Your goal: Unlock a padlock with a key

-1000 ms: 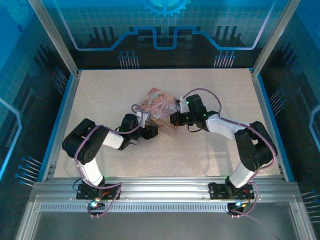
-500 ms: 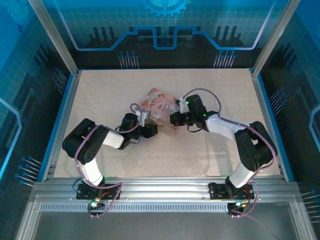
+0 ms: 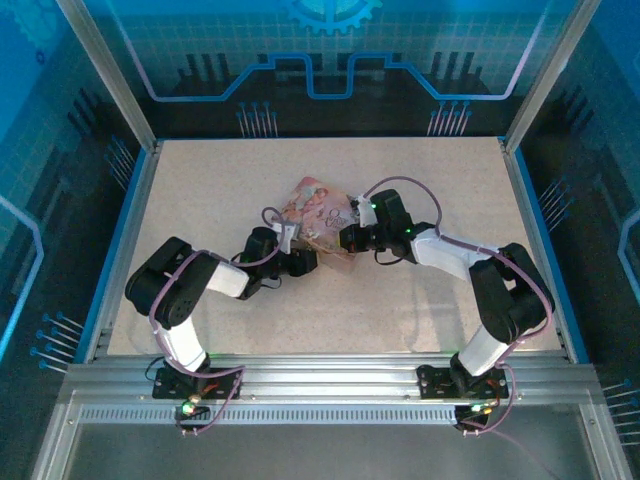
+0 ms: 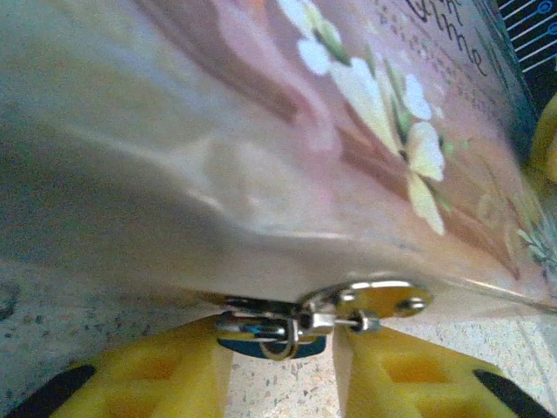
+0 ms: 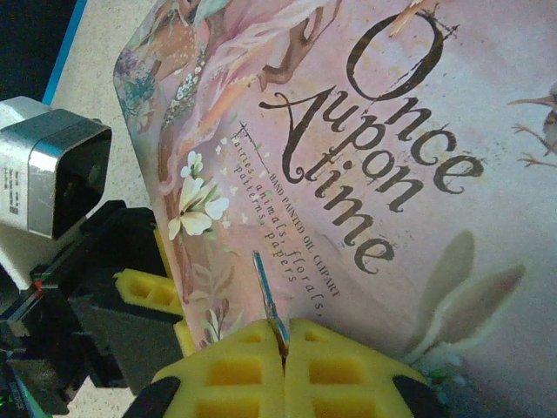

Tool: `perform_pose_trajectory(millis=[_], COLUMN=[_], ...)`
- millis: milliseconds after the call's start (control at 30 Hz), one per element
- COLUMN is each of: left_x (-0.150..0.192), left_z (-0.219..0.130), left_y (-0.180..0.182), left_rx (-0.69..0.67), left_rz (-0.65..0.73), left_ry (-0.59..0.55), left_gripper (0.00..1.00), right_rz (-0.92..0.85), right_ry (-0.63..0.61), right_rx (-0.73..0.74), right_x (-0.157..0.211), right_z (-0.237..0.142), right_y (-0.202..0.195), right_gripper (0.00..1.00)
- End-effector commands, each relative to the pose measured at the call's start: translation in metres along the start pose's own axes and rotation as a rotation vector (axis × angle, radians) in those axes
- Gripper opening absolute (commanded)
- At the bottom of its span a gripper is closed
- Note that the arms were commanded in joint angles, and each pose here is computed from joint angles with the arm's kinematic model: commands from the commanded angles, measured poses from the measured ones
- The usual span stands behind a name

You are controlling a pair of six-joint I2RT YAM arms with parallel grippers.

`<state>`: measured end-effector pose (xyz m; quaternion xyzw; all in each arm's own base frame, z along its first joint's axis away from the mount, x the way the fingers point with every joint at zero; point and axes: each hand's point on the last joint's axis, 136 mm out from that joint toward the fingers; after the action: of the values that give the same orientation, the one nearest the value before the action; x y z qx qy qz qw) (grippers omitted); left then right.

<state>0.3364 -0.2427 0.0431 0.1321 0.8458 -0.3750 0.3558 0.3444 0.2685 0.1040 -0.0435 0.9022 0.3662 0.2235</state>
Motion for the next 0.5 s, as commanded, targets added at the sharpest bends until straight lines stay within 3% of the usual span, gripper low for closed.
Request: perform_pose_trajectory(millis=[0,467], left_x=[-0.033,-0.043], left_z=[0.002,0.008], left_y=[-0.0231,-0.0166], left_rx=[0.07,0.054], left_rz=[0.036,-0.024], left_ry=[-0.09,-0.152], left_gripper=[0.4,0.39], right_rz=[-0.02,0.002], right_ry=[0.003,0.03], right_rx=[-0.006,0.004], right_x=[0.0015,0.0104], right_z=[-0.0001,0.0056], right_y=[0.0086,0.008], right_gripper=[0.0,0.0])
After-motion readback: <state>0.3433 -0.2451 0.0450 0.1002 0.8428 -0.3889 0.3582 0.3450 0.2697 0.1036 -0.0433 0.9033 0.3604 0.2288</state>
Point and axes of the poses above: each hand's point on the last joint's axis, 136 mm out from that joint toward the fingers, its own z axis out along the fingers, its own y axis along the line the jaws close on, x = y × z, and after that the axes turned 9 degrees about z, right-handed
